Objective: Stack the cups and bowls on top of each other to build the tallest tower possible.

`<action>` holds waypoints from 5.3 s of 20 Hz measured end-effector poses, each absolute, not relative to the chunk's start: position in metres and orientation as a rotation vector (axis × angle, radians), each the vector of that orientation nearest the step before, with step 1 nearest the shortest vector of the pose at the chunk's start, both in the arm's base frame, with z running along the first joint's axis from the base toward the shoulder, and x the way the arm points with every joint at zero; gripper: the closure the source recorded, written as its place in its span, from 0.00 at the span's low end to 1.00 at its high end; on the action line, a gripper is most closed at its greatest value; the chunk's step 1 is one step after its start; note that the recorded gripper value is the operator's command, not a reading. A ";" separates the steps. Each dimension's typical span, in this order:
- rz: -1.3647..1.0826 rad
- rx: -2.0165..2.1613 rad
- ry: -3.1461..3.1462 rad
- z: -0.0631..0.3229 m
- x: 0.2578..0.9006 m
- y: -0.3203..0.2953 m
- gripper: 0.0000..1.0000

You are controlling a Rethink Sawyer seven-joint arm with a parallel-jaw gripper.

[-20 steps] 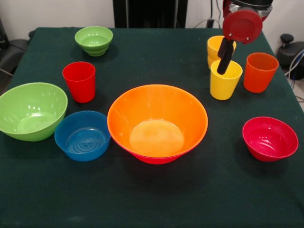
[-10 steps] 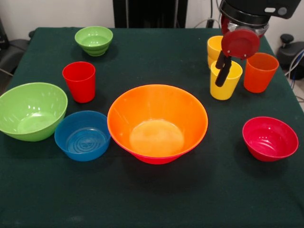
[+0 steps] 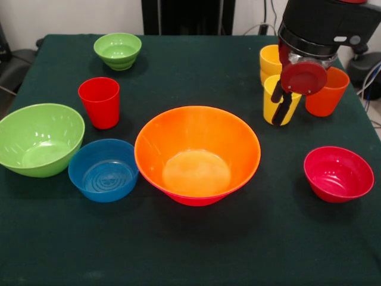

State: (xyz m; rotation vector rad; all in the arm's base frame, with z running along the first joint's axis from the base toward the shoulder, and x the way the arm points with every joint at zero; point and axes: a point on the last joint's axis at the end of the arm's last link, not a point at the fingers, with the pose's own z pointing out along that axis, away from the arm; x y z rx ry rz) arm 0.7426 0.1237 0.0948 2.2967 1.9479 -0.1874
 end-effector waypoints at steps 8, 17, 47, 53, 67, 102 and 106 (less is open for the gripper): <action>-0.184 2.299 1.954 0.093 0.742 0.126 0.00; -0.135 2.304 1.948 0.118 0.743 0.132 0.00; -0.173 2.372 1.933 0.105 0.676 0.141 0.00; -0.163 2.373 1.917 0.103 0.675 0.136 0.00; -0.167 2.384 1.909 0.099 0.677 0.130 0.00; -0.190 2.301 1.977 0.044 0.705 0.146 0.00; -0.180 2.312 1.967 0.058 0.701 0.145 0.00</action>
